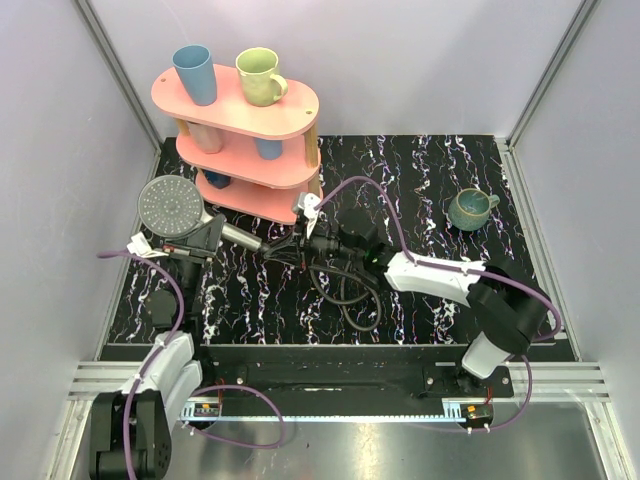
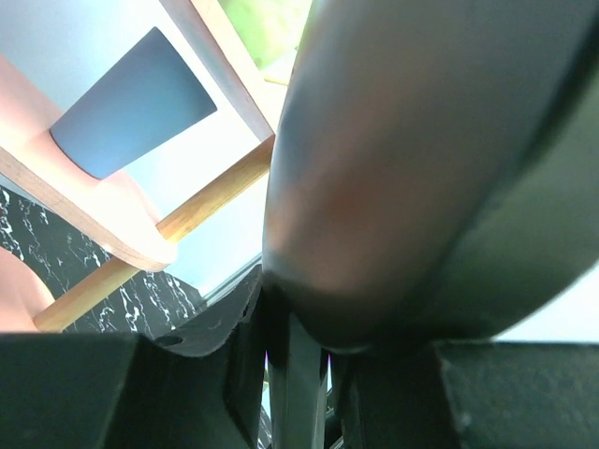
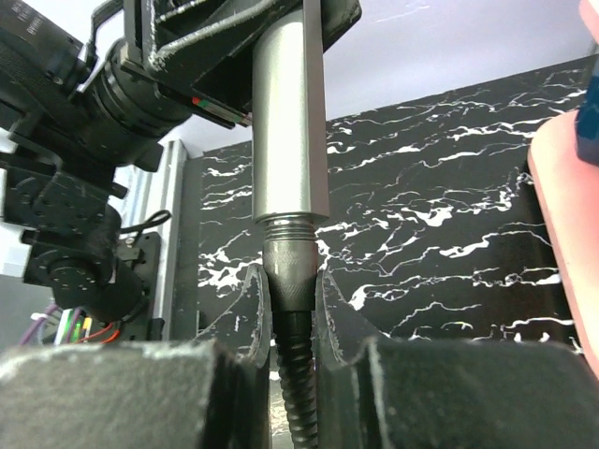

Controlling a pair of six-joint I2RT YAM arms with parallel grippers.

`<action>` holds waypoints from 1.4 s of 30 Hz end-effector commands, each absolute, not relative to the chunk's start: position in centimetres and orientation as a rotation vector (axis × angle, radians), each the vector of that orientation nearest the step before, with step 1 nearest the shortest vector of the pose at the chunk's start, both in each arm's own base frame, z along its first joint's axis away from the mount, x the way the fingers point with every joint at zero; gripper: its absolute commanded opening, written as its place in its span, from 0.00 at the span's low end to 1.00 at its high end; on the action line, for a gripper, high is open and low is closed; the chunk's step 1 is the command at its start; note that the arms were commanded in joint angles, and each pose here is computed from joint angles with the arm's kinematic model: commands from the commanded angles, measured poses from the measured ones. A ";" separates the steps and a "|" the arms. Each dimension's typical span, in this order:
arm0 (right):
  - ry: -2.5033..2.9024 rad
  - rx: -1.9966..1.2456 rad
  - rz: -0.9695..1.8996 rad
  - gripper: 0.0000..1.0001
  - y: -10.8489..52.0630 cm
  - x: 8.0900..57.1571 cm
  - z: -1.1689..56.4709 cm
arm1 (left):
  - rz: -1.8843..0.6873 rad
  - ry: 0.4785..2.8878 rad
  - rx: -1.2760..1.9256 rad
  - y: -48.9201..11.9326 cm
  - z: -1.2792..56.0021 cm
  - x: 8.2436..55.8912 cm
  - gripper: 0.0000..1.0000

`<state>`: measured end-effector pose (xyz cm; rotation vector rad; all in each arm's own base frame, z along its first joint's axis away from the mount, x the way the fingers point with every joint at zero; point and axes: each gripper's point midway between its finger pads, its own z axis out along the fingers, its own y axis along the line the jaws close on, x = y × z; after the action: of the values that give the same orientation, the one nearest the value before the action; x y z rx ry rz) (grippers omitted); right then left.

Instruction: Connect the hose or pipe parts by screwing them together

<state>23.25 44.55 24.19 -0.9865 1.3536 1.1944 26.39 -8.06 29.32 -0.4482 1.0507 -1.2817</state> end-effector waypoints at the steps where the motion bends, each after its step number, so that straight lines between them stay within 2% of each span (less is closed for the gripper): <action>1: 0.945 -0.826 1.334 0.00 43.6 23.9 38.6 | -1.474 1.113 -0.087 -13.5 28.5 20.8 0.00; 7: 0.974 -0.885 1.421 0.00 44.0 24.0 38.8 | -1.447 1.075 -0.033 -13.6 28.9 20.5 0.00; 15: 0.949 -0.776 1.531 0.00 43.3 24.1 40.3 | -1.366 0.974 0.062 -13.9 30.9 19.7 0.00; 32: 0.881 -0.677 1.996 0.00 40.9 21.3 42.2 | -1.422 0.950 0.192 -16.3 32.1 18.1 0.00; 42: 0.940 -0.635 2.118 0.00 40.1 21.1 42.4 | -1.424 0.909 0.315 -17.6 33.4 17.0 0.00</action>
<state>22.11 42.58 27.81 -0.7677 1.5366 2.0362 25.26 -10.68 33.99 -0.2905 0.9167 -1.2941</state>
